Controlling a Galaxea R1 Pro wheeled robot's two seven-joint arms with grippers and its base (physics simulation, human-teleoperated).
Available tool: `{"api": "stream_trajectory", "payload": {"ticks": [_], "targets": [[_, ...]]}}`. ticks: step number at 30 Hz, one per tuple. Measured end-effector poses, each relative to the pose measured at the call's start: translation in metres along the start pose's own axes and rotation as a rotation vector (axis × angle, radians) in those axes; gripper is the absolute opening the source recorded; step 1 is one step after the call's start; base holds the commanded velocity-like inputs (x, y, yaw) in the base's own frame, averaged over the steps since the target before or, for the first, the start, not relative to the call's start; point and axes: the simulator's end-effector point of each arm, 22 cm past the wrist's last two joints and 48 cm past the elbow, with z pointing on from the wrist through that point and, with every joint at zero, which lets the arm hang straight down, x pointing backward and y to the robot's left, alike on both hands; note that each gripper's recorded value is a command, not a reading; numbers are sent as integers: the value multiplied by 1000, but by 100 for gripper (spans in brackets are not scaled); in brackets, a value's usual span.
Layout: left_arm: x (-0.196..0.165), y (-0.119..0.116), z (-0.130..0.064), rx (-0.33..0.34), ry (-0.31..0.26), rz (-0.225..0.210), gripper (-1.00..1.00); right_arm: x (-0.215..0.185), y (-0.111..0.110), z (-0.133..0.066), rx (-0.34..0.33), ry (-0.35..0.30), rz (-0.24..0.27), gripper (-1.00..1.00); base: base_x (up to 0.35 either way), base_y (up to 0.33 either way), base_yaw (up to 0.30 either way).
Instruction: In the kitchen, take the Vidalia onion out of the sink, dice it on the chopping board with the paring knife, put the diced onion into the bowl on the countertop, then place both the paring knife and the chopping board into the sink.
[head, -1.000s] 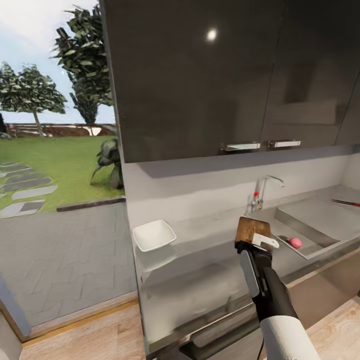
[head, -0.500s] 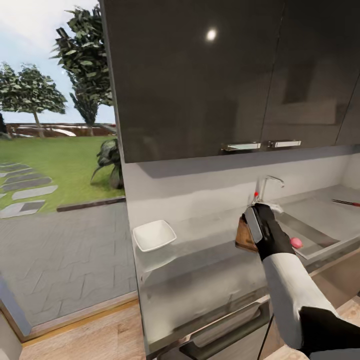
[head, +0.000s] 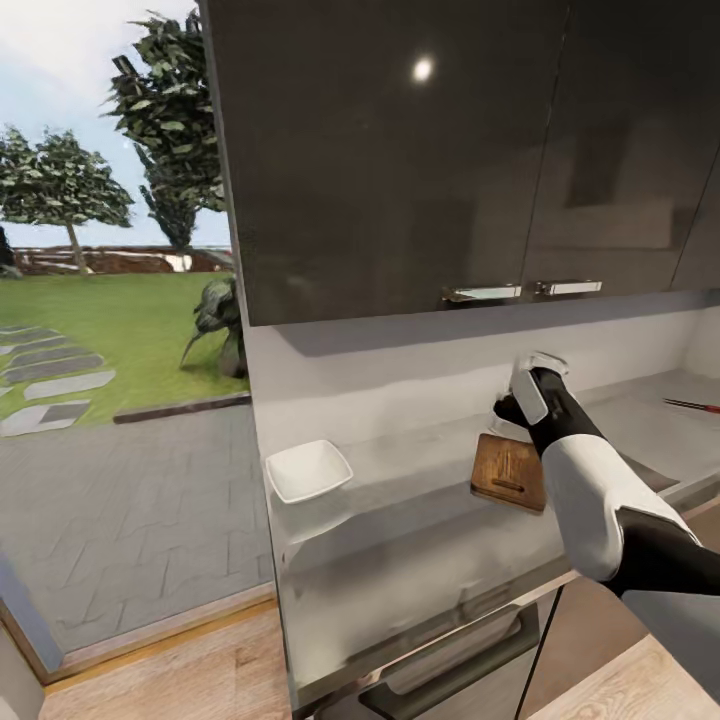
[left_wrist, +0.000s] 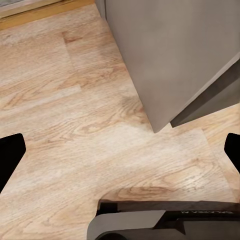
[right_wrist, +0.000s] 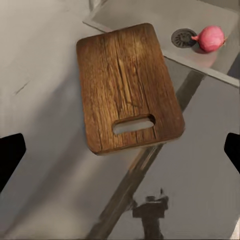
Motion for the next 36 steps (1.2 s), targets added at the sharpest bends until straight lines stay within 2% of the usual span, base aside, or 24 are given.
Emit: {"api": "stream_trajectory", "payload": {"ticks": [1, 2, 8, 20, 23, 27, 36], "targets": [[0, 0, 0, 0, 0, 0, 100, 1, -5, 1, 11, 5, 28, 100, 0, 0, 0], [0, 0, 0, 0, 1, 0, 100, 6, -18, 4, 58, 21, 72, 100, 0, 0, 0], [0, 1, 0, -2, 1, -1, 100, 9, -36, 7, 131, 12, 153, 100, 0, 0, 0], [0, 1, 0, -2, 0, -1, 100, 47, -39, 22, 185, 76, 141, 100, 0, 0, 0], [0, 1, 0, -2, 0, -1, 100, 48, -43, 21, 206, 79, 141, 100, 0, 0, 0], [0, 1, 0, -2, 1, -1, 100, 54, -59, 17, 285, 95, 153, 100, 0, 0, 0], [1, 0, 0, -2, 1, -1, 100, 61, -64, 14, 313, 117, 175, 100, 93, 0, 0]]}}
